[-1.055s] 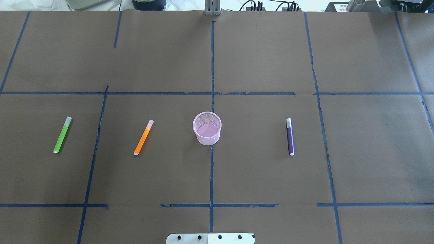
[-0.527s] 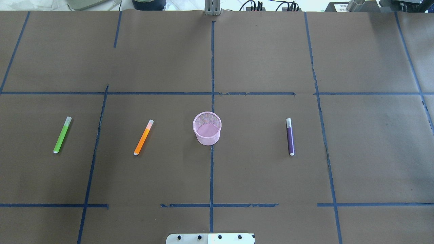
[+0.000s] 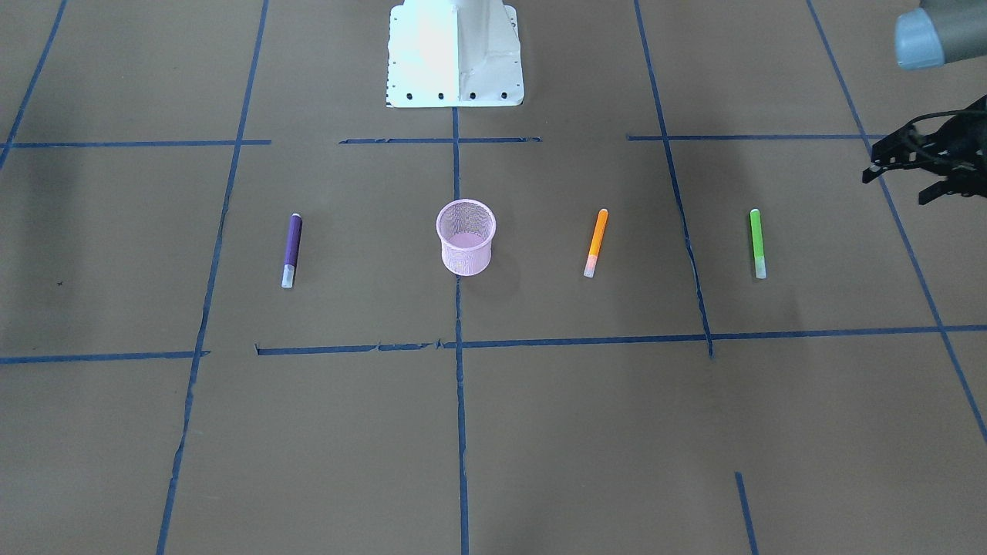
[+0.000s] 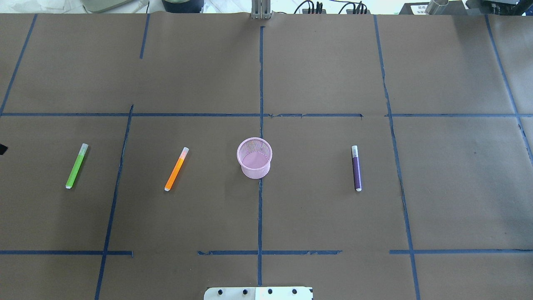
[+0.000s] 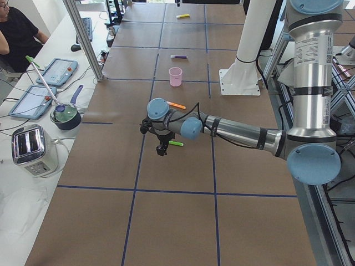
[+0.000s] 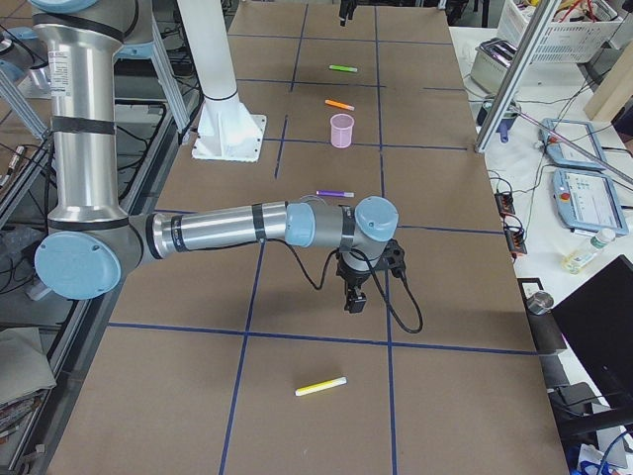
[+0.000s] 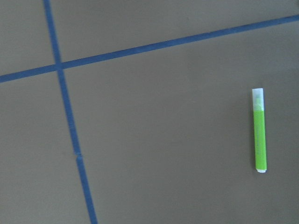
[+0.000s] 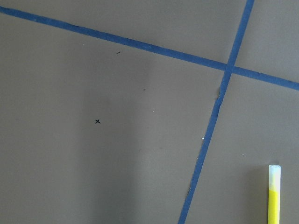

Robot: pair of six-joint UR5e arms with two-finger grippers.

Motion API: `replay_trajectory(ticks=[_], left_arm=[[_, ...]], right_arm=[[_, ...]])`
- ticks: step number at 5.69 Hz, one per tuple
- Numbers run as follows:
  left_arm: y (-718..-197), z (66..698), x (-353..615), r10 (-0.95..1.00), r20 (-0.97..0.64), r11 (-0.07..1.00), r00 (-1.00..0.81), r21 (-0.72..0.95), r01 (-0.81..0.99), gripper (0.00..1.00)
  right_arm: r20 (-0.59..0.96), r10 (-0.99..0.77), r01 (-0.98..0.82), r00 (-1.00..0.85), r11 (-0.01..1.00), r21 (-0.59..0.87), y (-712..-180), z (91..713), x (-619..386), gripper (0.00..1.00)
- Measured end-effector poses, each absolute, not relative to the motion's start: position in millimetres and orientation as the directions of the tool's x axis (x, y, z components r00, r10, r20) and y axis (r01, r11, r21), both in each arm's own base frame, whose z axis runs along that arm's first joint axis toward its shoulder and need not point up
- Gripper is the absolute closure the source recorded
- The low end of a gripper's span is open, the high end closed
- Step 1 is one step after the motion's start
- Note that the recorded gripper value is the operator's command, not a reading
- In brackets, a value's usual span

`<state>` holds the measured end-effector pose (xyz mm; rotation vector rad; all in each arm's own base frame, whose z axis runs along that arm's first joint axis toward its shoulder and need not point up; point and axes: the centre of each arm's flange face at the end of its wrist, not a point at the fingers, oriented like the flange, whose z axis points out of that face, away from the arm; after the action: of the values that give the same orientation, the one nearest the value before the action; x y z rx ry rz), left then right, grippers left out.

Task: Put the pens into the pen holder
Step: 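Lower the left gripper onto the green marker and grasp it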

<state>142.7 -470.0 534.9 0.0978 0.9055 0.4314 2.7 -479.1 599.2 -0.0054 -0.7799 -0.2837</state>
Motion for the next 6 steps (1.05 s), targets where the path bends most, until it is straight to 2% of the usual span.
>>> replay_trajectory(ticks=[2, 6], left_arm=[[-491.4, 529.0, 226.9, 0.4, -0.757, 0.897, 0.517, 0.208, -0.389, 0.06], [-516.0, 543.4, 276.3, 0.326, -0.729, 0.923, 0.602, 0.107, -0.37, 0.07]], right_arm=[[0.694, -0.26, 0.256, 0.672, 0.96, 0.112, -481.0, 602.8, 0.9, 0.0], [0.696, -0.26, 0.258, 0.669, 0.96, 0.111, -481.3, 604.2, -1.3, 0.0]])
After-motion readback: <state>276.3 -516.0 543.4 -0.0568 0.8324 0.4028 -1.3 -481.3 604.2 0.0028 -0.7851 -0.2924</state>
